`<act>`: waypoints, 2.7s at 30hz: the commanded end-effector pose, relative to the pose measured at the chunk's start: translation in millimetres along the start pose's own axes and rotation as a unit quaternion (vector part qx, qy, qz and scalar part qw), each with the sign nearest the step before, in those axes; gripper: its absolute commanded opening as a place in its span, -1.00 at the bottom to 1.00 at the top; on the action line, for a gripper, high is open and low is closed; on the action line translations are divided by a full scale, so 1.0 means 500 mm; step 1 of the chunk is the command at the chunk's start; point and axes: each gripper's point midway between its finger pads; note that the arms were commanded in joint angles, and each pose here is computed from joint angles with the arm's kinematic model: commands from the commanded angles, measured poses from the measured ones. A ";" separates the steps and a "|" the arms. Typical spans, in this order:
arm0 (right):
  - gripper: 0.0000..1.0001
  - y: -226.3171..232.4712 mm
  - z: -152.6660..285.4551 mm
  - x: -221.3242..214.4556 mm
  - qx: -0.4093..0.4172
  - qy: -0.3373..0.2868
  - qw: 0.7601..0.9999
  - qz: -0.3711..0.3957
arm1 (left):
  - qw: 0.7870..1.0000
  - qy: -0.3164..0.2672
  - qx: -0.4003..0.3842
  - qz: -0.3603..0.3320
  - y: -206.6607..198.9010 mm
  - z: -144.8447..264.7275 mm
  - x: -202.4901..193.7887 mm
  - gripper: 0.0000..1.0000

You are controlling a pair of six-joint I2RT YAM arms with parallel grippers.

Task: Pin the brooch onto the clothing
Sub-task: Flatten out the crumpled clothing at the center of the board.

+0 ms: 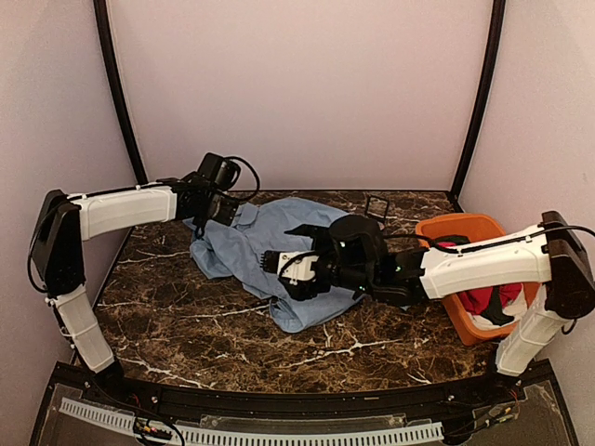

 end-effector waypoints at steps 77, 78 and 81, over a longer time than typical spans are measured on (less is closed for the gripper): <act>0.50 -0.103 0.054 0.028 -0.018 0.016 0.962 -0.272 | 0.914 0.223 -0.263 0.214 -0.243 0.024 -0.359 -0.12; 0.50 -0.104 0.054 0.028 -0.019 0.017 0.962 -0.272 | 0.914 0.219 -0.263 0.216 -0.246 0.019 -0.356 -0.11; 0.51 -0.105 0.056 0.026 -0.020 0.018 0.962 -0.272 | 0.913 0.212 -0.269 0.220 -0.258 0.008 -0.353 -0.07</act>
Point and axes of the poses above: each gripper's point midway between its finger pads, its own z axis back along the fingers, its own y axis along the line the jaws close on, x = y × z, and after that the axes turned 1 degree about -z, right-handed
